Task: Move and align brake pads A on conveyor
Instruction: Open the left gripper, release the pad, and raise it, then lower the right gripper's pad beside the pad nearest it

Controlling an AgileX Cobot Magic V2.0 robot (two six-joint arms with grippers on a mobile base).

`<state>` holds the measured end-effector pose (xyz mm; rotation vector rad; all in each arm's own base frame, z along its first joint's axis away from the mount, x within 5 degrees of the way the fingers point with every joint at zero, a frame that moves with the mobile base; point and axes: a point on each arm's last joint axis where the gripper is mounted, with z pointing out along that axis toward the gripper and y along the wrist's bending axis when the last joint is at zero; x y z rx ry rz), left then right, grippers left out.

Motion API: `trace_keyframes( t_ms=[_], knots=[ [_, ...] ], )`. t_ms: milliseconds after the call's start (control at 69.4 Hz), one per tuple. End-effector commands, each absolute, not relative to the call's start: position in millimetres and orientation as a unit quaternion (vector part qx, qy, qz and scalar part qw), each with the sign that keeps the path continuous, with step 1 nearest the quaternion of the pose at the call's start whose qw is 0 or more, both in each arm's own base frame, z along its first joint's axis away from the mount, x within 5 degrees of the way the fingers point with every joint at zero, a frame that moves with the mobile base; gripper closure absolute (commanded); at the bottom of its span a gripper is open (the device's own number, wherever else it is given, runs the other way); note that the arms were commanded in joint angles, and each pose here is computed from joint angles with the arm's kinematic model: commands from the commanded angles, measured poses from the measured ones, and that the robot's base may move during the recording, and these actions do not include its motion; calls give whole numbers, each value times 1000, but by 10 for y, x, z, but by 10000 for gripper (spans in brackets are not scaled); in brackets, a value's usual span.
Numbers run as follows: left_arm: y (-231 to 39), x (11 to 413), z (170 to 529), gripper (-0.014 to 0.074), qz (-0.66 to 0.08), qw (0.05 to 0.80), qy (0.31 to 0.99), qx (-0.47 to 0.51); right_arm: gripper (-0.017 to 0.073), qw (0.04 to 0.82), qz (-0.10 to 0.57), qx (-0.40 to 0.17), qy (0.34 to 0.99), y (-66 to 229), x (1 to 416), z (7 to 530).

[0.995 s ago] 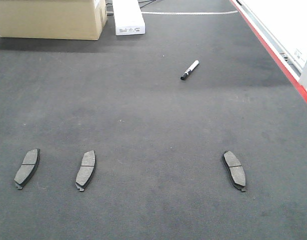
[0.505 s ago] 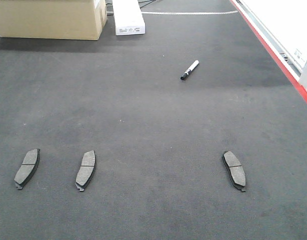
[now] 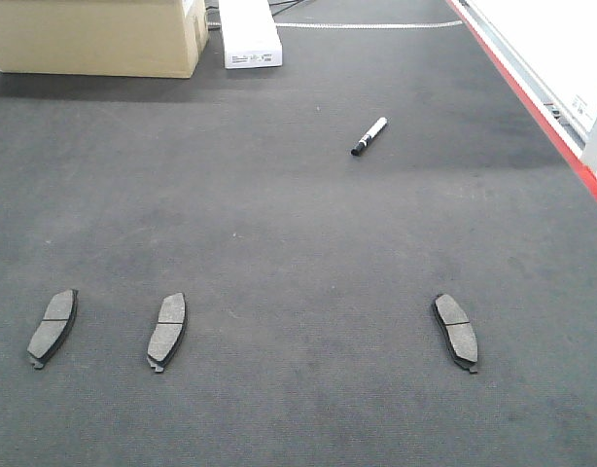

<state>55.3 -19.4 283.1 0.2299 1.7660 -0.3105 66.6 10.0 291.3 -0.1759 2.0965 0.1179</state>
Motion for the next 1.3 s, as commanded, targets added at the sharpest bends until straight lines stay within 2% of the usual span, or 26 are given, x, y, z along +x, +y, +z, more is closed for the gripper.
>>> trace_keyframes(
  t_ms=[0, 360, 577, 735, 1081, 1283],
  knots=[
    [-200, 559, 2965, 143, -145, 650, 740, 97, 561, 541, 51, -81, 835, 110, 697, 3071],
    [-200, 559, 2965, 143, -145, 650, 740, 97, 557, 504, 64, -86, 857, 215, 870, 3043],
    [-200, 559, 2965, 143, -145, 650, 740, 97, 545, 464, 114, -122, 870, 503, 1268, 3113],
    [-200, 559, 2965, 143, -145, 650, 740, 97, 534, 435, 150, -96, 882, 689, 1619, 3109],
    [-200, 559, 2965, 143, -145, 650, 740, 97, 515, 336, 139, -90, 927, 1053, 2460, 2891],
    [-200, 559, 2965, 143, -145, 650, 740, 97, 505, 267, 137, -117, 947, 1447, 2768, 2648]
  ],
)
